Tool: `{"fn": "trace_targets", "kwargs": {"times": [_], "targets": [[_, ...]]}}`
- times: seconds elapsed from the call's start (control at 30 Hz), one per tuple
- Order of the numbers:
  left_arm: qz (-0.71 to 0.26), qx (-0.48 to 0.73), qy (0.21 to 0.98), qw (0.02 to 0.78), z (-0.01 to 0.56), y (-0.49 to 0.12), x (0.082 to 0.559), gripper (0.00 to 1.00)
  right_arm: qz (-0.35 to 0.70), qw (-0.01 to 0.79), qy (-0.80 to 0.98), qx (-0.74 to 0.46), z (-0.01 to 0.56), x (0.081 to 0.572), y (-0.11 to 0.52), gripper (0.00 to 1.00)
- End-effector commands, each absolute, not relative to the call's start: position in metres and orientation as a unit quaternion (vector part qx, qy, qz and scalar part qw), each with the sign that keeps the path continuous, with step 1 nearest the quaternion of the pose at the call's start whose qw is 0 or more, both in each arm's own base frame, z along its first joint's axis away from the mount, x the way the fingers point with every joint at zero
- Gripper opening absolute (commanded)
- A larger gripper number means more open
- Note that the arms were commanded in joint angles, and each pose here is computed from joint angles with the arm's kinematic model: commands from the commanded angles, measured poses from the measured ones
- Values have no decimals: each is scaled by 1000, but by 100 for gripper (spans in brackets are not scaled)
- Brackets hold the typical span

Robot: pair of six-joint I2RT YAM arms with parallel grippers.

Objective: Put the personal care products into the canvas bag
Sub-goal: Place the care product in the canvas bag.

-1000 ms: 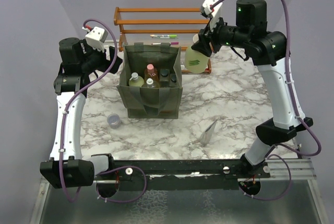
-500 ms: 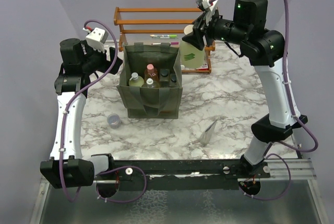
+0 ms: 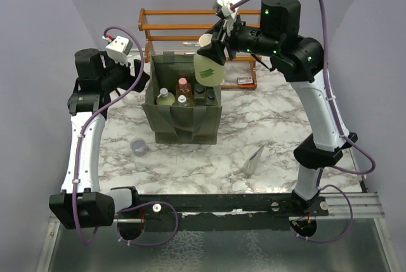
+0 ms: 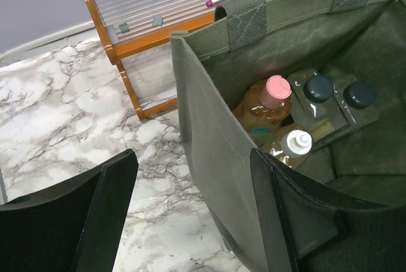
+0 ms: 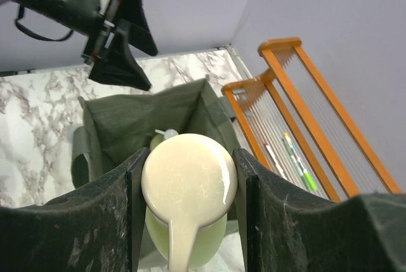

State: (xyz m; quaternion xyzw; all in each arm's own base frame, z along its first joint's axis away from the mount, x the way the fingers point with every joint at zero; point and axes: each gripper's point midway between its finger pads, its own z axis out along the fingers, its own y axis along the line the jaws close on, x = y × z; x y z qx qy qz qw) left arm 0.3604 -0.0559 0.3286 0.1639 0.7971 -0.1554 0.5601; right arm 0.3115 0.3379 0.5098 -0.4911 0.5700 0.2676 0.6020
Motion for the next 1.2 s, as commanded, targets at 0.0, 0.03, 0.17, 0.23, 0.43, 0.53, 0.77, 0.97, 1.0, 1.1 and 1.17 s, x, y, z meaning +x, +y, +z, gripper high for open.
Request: {"fn": "trace_targets", "kwargs": {"times": [0.0, 0.03, 0.17, 0.23, 0.43, 0.53, 0.77, 0.97, 1.0, 1.1, 1.17], "targets": [[-153, 173, 786, 574, 338, -58, 356, 74, 267, 691, 474, -476, 581, 287, 349, 2], [-152, 173, 786, 574, 338, -58, 356, 74, 269, 688, 474, -479, 578, 286, 355, 2], [-150, 173, 785, 576, 338, -57, 354, 74, 278, 674, 476, -491, 566, 282, 373, 2], [-149, 174, 783, 578, 339, -57, 353, 74, 283, 667, 477, -497, 559, 281, 378, 2], [-148, 176, 781, 580, 340, -58, 351, 74, 300, 639, 476, -525, 537, 277, 389, 2], [-150, 177, 779, 582, 342, -58, 350, 74, 298, 631, 479, -532, 528, 278, 391, 2], [-151, 180, 776, 585, 343, -59, 349, 74, 294, 601, 502, -548, 497, 279, 392, 2], [-154, 181, 776, 584, 341, -60, 347, 74, 293, 579, 518, -558, 477, 279, 393, 2], [-154, 181, 776, 584, 342, -60, 347, 74, 291, 576, 521, -559, 473, 280, 393, 2], [-153, 182, 775, 586, 343, -60, 346, 74, 284, 567, 530, -563, 462, 282, 392, 2], [-152, 183, 774, 587, 344, -60, 346, 74, 280, 557, 537, -568, 453, 283, 392, 2]]}}
